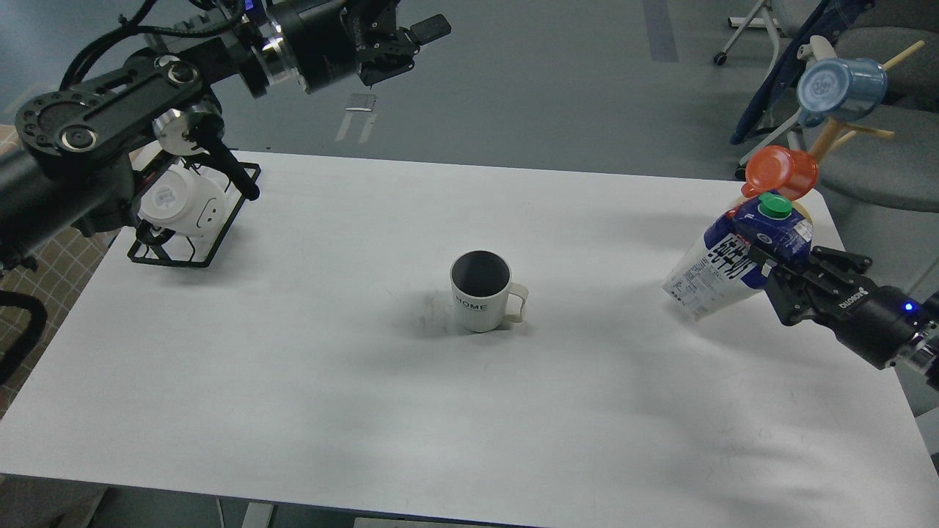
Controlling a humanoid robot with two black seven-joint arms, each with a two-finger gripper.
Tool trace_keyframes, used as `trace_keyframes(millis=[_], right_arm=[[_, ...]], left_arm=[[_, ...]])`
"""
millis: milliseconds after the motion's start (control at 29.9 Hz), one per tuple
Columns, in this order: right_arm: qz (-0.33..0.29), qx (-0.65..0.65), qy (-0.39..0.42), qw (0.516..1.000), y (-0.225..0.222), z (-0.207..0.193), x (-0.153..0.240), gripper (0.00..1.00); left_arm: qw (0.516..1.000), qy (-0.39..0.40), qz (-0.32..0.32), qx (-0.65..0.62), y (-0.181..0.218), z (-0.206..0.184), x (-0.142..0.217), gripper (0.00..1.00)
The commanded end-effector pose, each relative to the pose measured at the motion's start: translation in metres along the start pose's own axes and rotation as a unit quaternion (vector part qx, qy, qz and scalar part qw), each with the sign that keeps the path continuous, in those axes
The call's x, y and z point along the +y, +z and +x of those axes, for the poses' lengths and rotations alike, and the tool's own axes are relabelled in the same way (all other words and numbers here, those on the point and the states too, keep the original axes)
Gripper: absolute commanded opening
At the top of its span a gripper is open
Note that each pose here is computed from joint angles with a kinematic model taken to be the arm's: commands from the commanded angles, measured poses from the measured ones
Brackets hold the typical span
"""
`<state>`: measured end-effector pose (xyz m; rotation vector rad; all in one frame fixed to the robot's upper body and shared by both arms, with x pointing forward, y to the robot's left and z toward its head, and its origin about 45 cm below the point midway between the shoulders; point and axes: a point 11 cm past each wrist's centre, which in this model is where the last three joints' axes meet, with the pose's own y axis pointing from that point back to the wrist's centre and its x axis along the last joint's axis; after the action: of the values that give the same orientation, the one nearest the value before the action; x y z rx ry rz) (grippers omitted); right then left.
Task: Place cup and milk with both arms
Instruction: 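Lift the milk bottle and carry it beside the mug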
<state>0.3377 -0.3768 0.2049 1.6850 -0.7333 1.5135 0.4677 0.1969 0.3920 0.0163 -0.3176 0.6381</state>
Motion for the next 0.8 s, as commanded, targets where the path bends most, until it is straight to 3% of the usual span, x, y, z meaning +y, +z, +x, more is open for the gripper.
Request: trace_keyframes(millis=[0,134,367,768], right_arm=[[0.003,0.012,0.03,0.999,0.004,0.024,-0.02,0.0],[0.027,0.009,0.059,0.998,-0.012,0.035,-0.062,0.0],[0.091,0.003,0.037,0.995,-0.067,0.01,-0.133,0.0],[0.135,0.004,0.003,0.991,-0.125,-0.023,-0.181,0.0]], left_arm=[[1.0,0.0,0.0,0.001,-0.001,0.0,0.0,0.97],[1.0,-0.001,0.0,0.001,-0.001,-0.001,-0.001,0.97],[1.0,0.0,0.001,0.001,-0.001,-0.001,0.0,0.97],[1.0,0.0,0.002,0.001,-0.002,-0.001,0.0,0.97]])
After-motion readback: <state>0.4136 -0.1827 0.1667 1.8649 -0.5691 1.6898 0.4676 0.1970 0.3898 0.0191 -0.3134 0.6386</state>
